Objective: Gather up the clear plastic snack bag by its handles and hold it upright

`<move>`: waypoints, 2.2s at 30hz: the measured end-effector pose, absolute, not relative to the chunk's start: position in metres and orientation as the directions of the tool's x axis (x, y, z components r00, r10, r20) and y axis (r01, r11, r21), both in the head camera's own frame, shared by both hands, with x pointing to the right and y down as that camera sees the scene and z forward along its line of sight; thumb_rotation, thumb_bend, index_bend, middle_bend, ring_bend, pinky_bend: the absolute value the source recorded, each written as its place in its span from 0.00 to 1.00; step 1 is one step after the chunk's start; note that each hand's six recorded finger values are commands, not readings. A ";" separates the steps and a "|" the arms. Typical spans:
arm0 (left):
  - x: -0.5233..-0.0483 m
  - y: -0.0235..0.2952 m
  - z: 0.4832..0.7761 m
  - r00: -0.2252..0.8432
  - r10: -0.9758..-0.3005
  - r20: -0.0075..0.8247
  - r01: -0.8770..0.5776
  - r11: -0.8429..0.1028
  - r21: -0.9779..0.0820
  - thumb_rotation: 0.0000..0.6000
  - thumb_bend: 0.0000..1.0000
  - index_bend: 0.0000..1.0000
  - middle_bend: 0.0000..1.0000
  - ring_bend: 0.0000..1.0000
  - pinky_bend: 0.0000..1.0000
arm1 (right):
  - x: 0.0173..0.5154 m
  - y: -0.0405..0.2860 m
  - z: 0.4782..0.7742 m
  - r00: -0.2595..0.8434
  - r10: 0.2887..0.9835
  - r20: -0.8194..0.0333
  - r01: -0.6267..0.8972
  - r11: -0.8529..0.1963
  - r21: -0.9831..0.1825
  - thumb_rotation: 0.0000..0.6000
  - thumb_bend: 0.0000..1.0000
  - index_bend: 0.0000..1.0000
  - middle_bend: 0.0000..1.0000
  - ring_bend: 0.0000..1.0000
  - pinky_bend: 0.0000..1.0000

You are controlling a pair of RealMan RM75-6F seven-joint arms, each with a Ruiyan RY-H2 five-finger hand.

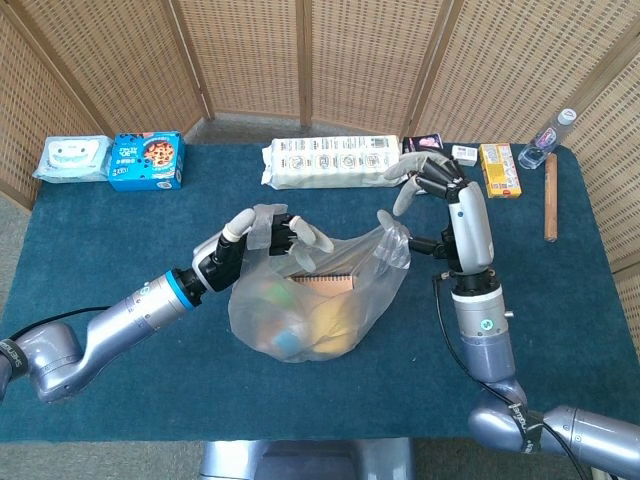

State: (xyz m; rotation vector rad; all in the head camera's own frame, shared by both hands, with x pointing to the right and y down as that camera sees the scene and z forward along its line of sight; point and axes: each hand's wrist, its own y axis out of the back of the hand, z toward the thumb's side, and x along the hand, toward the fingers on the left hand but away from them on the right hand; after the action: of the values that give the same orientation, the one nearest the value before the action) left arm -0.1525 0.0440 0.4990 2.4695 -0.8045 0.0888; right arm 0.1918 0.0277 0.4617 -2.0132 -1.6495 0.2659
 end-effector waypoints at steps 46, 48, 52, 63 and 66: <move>-0.123 0.049 0.504 0.854 -0.470 0.223 -0.517 -0.716 0.469 0.00 0.17 0.27 0.26 0.16 0.29 | 0.177 0.020 0.450 0.276 0.946 0.168 0.859 -0.164 -0.485 1.00 0.33 0.63 0.43 0.32 0.18; -0.121 0.049 0.504 0.855 -0.469 0.221 -0.515 -0.719 0.466 0.00 0.17 0.27 0.26 0.15 0.29 | 0.176 0.021 0.450 0.279 0.946 0.167 0.858 -0.167 -0.486 1.00 0.33 0.63 0.43 0.32 0.18; -0.114 0.050 0.502 0.860 -0.464 0.213 -0.507 -0.725 0.467 0.00 0.17 0.27 0.25 0.14 0.28 | 0.172 0.021 0.450 0.284 0.945 0.162 0.858 -0.174 -0.484 1.00 0.33 0.63 0.43 0.32 0.18; -0.104 0.051 0.501 0.862 -0.464 0.202 -0.501 -0.727 0.469 0.00 0.17 0.27 0.25 0.12 0.26 | 0.168 0.023 0.452 0.291 0.945 0.152 0.855 -0.185 -0.484 1.00 0.33 0.63 0.43 0.32 0.18; -0.103 0.052 0.503 0.862 -0.461 0.212 -0.504 -0.731 0.460 0.00 0.17 0.27 0.24 0.12 0.25 | 0.169 0.022 0.452 0.287 0.946 0.150 0.856 -0.183 -0.483 1.00 0.33 0.63 0.43 0.32 0.18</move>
State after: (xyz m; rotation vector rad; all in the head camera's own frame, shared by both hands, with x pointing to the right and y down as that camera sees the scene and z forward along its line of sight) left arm -0.1031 0.0516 0.5030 2.5179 -0.7037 0.1131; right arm 0.1688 0.0221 0.4525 -2.0840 -1.6102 0.2499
